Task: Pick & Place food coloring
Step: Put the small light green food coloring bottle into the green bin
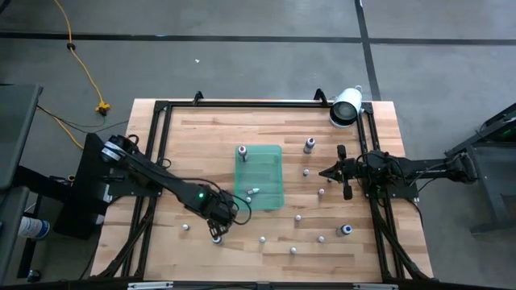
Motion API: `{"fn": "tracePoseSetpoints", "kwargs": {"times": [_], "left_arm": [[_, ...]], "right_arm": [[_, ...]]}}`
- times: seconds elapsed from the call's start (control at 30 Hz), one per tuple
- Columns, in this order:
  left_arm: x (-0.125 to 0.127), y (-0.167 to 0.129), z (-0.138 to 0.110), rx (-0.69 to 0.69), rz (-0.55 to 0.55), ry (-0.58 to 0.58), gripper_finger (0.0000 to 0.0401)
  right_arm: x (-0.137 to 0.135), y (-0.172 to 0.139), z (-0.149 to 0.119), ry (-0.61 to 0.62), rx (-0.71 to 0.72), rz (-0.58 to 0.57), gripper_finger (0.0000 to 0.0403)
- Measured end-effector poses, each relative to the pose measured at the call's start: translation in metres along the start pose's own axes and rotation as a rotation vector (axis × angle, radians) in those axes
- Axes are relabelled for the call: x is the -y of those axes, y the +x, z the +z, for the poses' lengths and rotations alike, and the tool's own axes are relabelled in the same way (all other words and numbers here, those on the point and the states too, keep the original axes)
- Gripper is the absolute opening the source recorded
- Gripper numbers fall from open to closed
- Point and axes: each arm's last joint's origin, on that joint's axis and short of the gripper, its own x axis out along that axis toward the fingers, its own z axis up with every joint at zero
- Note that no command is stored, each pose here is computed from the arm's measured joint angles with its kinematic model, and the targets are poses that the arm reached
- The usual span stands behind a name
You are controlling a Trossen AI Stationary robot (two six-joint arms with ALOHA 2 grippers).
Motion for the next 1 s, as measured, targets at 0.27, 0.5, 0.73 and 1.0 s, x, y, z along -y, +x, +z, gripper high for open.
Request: {"fn": "tracePoseSetpoints", "kwargs": {"times": [0.27, 0.5, 0.73, 1.0], "left_arm": [[0.005, 0.009, 0.004, 0.009, -0.013, 0.027, 0.0163], [0.007, 0.019, 0.004, -0.018, -0.006, 0.050, 0.0163], [0.007, 0.019, 0.004, -0.016, -0.005, 0.072, 0.0162], [0.007, 0.019, 0.005, -0.012, -0.008, 0.072, 0.0107]], "right_arm": [[0.000, 0.000, 0.000, 0.000, 0.001, 0.000, 0.0000], [0.000, 0.000, 0.000, 0.000, 0.000, 0.000, 0.0000], [0.000, 0.000, 0.000, 0.000, 0.000, 0.000, 0.0000], [0.000, 0.000, 0.000, 0.000, 0.000, 0.000, 0.0000]]}}
